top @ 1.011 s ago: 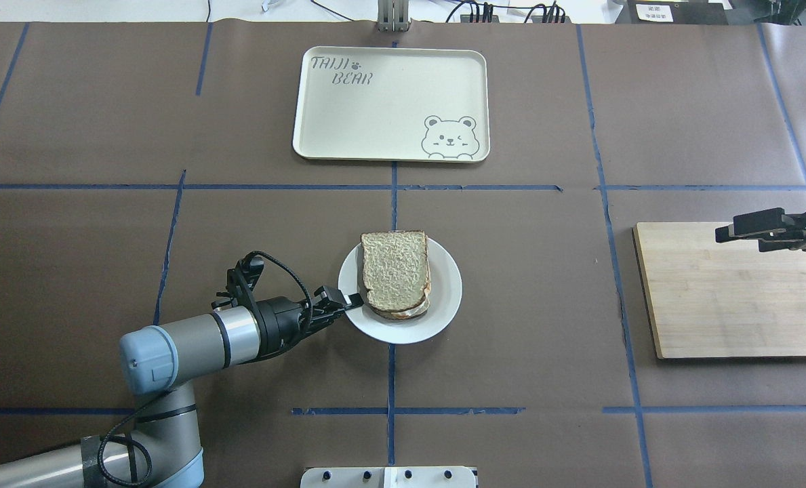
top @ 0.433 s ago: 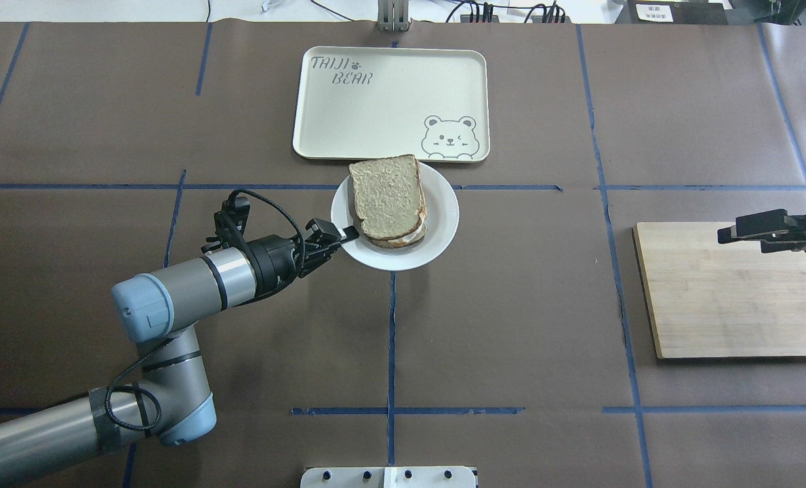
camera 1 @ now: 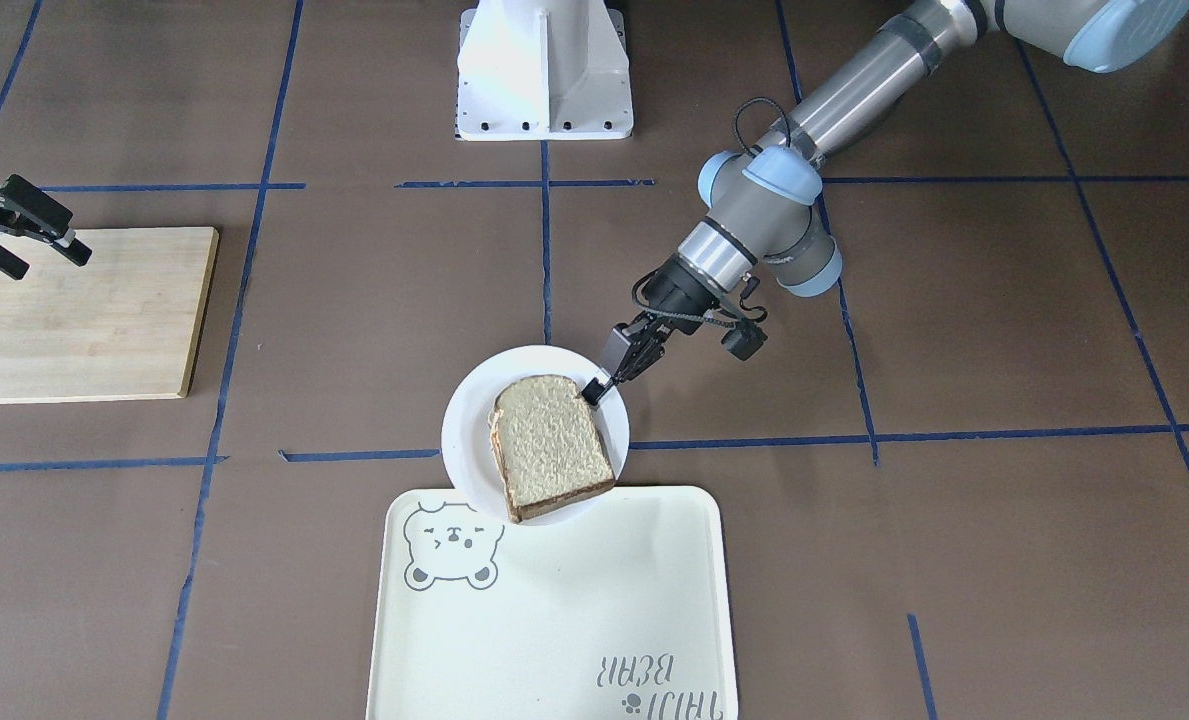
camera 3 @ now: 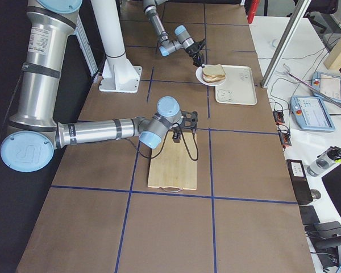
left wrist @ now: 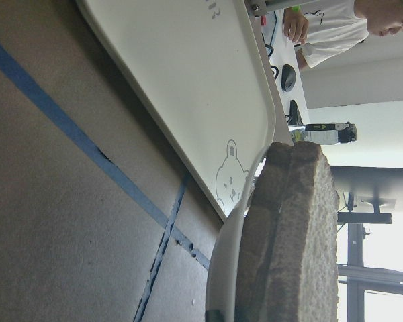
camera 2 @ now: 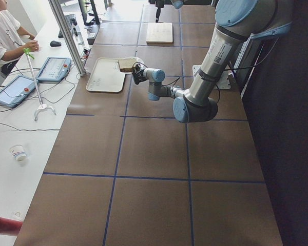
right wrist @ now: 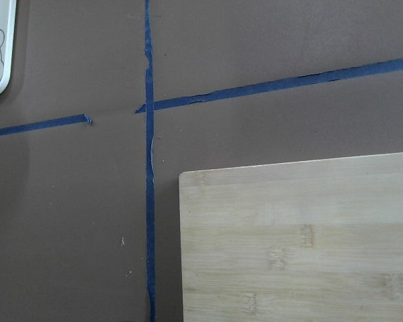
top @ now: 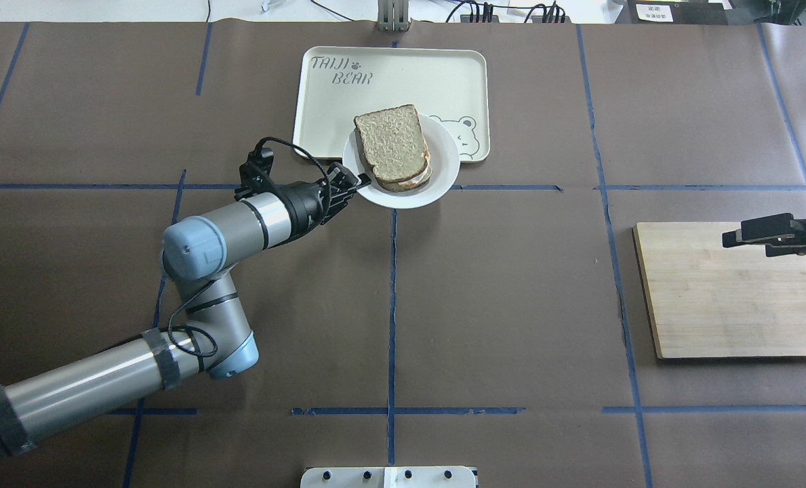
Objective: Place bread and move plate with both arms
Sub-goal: 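Slide the plate with the left gripper onto the bear tray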
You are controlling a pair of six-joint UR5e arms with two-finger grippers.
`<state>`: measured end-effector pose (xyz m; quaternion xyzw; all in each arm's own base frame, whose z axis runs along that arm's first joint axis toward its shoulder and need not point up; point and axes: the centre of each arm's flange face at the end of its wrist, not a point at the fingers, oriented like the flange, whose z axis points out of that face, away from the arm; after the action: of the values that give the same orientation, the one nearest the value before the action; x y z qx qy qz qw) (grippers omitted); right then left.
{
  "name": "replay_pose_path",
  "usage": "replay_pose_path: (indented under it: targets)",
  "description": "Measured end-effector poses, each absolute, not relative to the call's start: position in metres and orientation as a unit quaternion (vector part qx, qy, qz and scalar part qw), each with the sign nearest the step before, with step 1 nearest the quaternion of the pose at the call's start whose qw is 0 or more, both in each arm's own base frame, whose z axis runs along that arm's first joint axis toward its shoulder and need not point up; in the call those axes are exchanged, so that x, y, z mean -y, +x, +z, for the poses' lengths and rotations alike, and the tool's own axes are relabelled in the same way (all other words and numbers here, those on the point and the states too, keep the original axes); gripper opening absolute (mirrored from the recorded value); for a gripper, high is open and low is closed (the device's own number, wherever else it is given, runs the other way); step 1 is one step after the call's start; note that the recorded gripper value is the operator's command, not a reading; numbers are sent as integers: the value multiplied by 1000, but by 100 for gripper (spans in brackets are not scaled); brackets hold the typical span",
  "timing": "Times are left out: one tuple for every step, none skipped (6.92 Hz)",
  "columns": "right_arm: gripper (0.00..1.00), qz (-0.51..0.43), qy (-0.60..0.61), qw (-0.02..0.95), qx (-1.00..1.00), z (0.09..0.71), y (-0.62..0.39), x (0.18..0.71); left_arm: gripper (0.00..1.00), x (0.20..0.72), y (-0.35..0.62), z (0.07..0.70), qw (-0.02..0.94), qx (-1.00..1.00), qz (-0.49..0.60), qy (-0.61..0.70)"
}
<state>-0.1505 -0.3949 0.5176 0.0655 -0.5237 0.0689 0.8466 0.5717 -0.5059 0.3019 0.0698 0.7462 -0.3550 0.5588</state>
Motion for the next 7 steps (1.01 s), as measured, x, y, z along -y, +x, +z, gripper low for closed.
replay_pose_path:
  targets:
    - [100,69,65,847,524,517,-149,393,7,539,586,291,559,-735,-377,67]
    - [100,69,65,847,524,517,-149,392,7,568,596,285,562,-722,-398,66]
    - [100,69,65,847,523,517,-149,392,7,591,597,291,569,-709,-413,64]
    - [100,69,65,847,523,517,-149,392,8,605,594,301,576,-697,-422,63]
    - [100,69,65,847,523,517,-148,391,8,612,592,309,582,-690,-427,63]
    - [100,69,65,847,523,517,-148,391,29,615,593,312,585,-686,-429,63]
    - [100,70,65,847,523,518,-148,391,44,617,594,313,586,-683,-430,63]
